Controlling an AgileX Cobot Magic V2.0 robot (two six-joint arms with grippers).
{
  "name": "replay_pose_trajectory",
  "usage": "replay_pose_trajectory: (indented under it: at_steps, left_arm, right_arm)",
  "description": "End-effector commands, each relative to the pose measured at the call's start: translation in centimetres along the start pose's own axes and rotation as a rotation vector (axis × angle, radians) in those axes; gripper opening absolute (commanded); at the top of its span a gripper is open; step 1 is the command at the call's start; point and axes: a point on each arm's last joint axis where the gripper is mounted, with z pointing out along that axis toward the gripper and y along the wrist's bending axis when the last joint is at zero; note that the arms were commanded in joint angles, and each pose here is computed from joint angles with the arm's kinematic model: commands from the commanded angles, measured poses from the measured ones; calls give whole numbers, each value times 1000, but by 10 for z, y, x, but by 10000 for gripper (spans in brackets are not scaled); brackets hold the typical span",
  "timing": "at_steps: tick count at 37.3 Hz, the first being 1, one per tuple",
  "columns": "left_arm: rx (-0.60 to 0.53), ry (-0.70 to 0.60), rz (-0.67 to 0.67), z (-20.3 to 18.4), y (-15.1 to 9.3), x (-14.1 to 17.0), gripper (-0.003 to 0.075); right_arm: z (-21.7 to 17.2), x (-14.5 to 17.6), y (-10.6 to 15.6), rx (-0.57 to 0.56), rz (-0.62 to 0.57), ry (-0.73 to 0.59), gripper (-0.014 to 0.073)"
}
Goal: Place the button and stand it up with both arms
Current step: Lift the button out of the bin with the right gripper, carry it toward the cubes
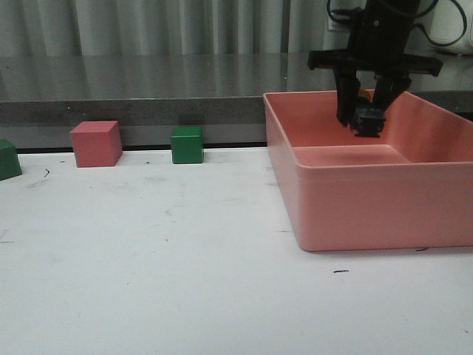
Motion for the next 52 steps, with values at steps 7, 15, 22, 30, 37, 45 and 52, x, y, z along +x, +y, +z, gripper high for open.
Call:
replay_pose_trajectory:
  at_steps: [7, 15, 22, 30, 37, 45, 52]
  left_arm:
    - [8, -105, -12, 0, -1, -19, 690]
    - [8, -105, -12, 0, -1, -19, 690]
    - [8, -105, -12, 0, -1, -19, 690]
    - [8, -105, -12, 0, -1, -19, 690]
    - [8, -105, -12, 0, -1, -19, 690]
    - [8, -105, -12, 0, -1, -19, 690]
    - [8, -105, -12, 0, -1, -19, 690]
  right_arm:
    - [-91, 22, 50, -116, -94, -65, 181]
    - [-96, 55, 123, -211, -250, -49, 181]
    - [-83, 86, 188, -318, -363, -48, 181]
    - [-55, 120, 245, -379, -454, 4, 181]
    - [-30, 126, 272, -391, -448, 29, 181]
    - [5, 115, 268, -292, -307, 28, 182]
    - [33, 119, 268, -250, -219, 78, 182]
